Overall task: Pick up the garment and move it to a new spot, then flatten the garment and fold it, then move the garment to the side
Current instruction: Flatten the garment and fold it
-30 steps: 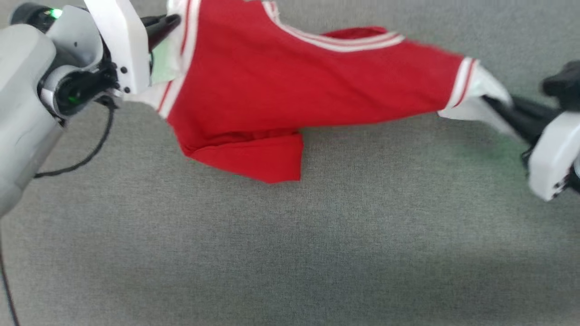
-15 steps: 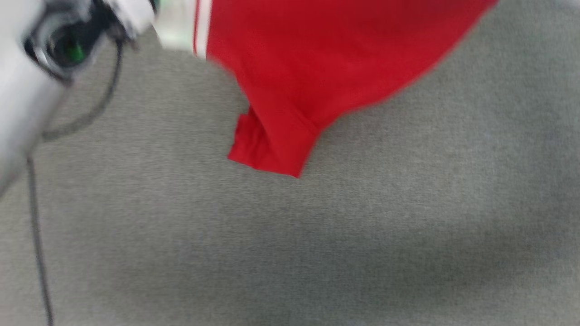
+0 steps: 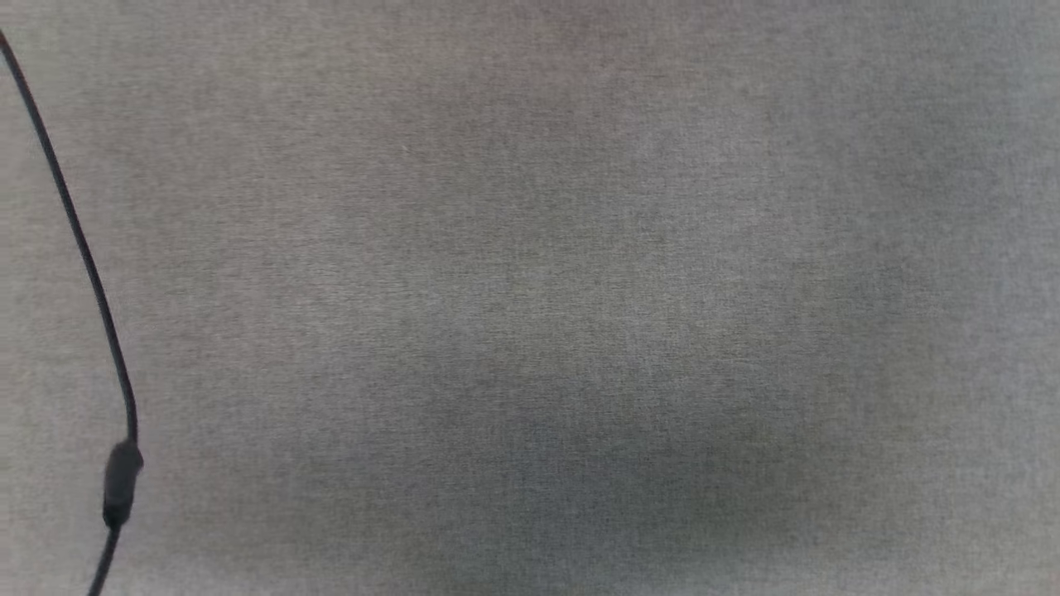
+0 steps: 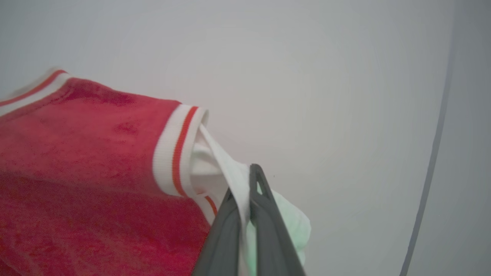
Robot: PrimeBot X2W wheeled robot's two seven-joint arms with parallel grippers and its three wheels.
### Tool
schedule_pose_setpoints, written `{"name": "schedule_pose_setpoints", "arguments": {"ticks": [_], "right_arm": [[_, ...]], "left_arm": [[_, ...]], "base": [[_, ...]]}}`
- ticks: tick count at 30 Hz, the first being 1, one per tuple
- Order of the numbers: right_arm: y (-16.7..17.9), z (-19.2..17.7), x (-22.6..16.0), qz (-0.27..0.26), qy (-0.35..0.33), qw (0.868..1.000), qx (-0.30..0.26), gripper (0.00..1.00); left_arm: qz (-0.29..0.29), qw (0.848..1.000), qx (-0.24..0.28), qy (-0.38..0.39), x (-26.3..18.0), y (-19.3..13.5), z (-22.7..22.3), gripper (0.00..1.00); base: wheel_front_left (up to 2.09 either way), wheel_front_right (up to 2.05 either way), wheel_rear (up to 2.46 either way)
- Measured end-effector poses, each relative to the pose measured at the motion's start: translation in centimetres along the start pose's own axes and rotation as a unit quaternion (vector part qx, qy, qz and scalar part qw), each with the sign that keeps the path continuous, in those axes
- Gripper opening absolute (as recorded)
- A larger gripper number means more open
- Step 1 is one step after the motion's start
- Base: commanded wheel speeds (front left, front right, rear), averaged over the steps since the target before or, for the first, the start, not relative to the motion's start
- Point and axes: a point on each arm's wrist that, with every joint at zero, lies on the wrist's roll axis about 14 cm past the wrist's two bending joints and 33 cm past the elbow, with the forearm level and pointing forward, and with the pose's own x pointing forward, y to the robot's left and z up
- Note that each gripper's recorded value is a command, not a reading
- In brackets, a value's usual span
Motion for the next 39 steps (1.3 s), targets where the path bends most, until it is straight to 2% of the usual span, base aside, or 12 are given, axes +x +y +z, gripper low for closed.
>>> {"name": "schedule_pose_setpoints", "arguments": {"ticks": [1,4,5,6,8,10,16,19,25,29,39], "right_arm": [[0.3,-0.6,-0.1,0.004,0.011,1.000,-0.006,0.00],[1.2,-4.1,-1.1,0.017,0.063,0.998,-0.004,0.00],[1.2,-4.1,-1.1,0.017,0.063,0.998,-0.004,0.00],[1.6,-8.0,-3.0,0.032,0.116,0.993,-0.014,0.00],[1.6,-11.5,-5.4,0.043,0.166,0.985,-0.015,0.00],[1.8,-14.3,-8.0,0.055,0.208,0.977,-0.008,0.00],[1.5,-20.0,-16.4,0.077,0.315,0.946,0.024,0.00],[1.6,-21.4,-20.7,0.084,0.361,0.928,0.046,0.00],[1.9,-22.7,-29.4,0.096,0.452,0.884,0.076,0.00],[1.8,-22.4,-33.6,0.099,0.491,0.861,0.083,0.00],[2.5,-21.8,-42.8,0.105,0.584,0.798,0.107,0.00]], "left_arm": [[-0.004,1.000,0.005,0.016,-0.4,-0.1,-0.8,0.00],[-0.029,0.997,-0.027,0.071,-2.6,-1.3,-4.6,0.00],[-0.029,0.997,-0.027,0.071,-2.6,-1.3,-4.6,0.00],[-0.037,0.991,-0.065,0.111,-5.1,-1.4,-7.5,0.00],[-0.036,0.984,-0.084,0.154,-8.2,-0.7,-10.3,0.00],[-0.026,0.976,-0.103,0.188,-11.6,0.2,-12.8,0.00],[-0.024,0.952,-0.160,0.259,-20.6,-0.8,-17.0,0.00],[-0.021,0.940,-0.176,0.292,-24.8,-1.5,-18.1,0.00],[-0.020,0.919,-0.154,0.362,-32.8,-2.0,-19.6,0.00],[-0.009,0.906,-0.149,0.395,-36.9,-2.0,-20.3,0.00],[0.015,0.888,-0.149,0.434,-43.8,-2.0,-20.2,0.00]], "base": [[0.00,0.00,0.00],[0.00,0.00,0.00],[0.00,0.00,0.00],[0.00,0.00,0.00],[0.00,0.00,0.00],[0.00,0.00,0.00],[0.00,0.00,0.00],[0.00,0.00,0.00],[0.00,0.00,0.00],[0.00,0.00,0.00],[0.00,0.00,0.00]]}}
